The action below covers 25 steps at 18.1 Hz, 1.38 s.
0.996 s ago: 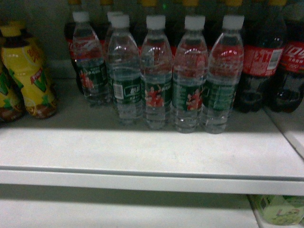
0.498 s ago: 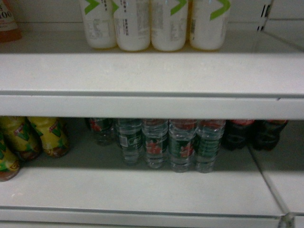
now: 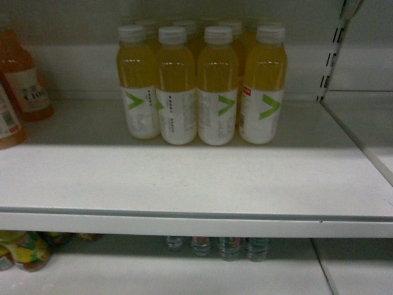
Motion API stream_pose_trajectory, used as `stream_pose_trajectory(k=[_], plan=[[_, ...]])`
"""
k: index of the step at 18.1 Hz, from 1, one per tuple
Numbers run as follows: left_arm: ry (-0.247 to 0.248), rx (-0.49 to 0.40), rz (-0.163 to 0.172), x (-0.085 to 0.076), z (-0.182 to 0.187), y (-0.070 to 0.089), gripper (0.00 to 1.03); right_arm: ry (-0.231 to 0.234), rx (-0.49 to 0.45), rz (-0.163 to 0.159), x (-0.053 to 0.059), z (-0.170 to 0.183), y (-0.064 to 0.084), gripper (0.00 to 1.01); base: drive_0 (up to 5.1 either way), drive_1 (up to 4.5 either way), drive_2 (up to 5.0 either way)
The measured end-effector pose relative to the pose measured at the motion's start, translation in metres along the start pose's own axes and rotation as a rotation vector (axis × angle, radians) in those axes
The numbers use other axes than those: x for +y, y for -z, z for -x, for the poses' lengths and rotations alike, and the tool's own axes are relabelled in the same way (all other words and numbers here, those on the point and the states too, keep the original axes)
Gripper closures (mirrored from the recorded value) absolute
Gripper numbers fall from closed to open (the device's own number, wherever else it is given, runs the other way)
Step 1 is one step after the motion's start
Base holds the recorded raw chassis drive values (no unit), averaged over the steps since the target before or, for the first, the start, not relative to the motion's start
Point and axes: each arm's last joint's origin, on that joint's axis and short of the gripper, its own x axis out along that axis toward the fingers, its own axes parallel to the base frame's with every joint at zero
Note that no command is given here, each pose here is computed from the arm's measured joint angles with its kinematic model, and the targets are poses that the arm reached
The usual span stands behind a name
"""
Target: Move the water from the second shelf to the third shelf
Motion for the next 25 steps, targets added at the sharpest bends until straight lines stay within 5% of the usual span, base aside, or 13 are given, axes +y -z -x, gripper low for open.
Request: stream_pose_trajectory(k=[21, 25], plan=[[0.001, 0.003, 0.0, 0.0, 0.0, 0.0003, 0.05, 0.0, -0.001, 0.0, 0.0, 0.0, -0.0006, 0.6, 0.0, 0.0, 0.0], [0.002, 0.004, 0.0, 0.0, 0.0, 0.0004, 0.05, 0.008, -0.001, 0.0, -0.0002, 0.0, -0.0005, 0.6, -4.6, 1.61, 3.3]])
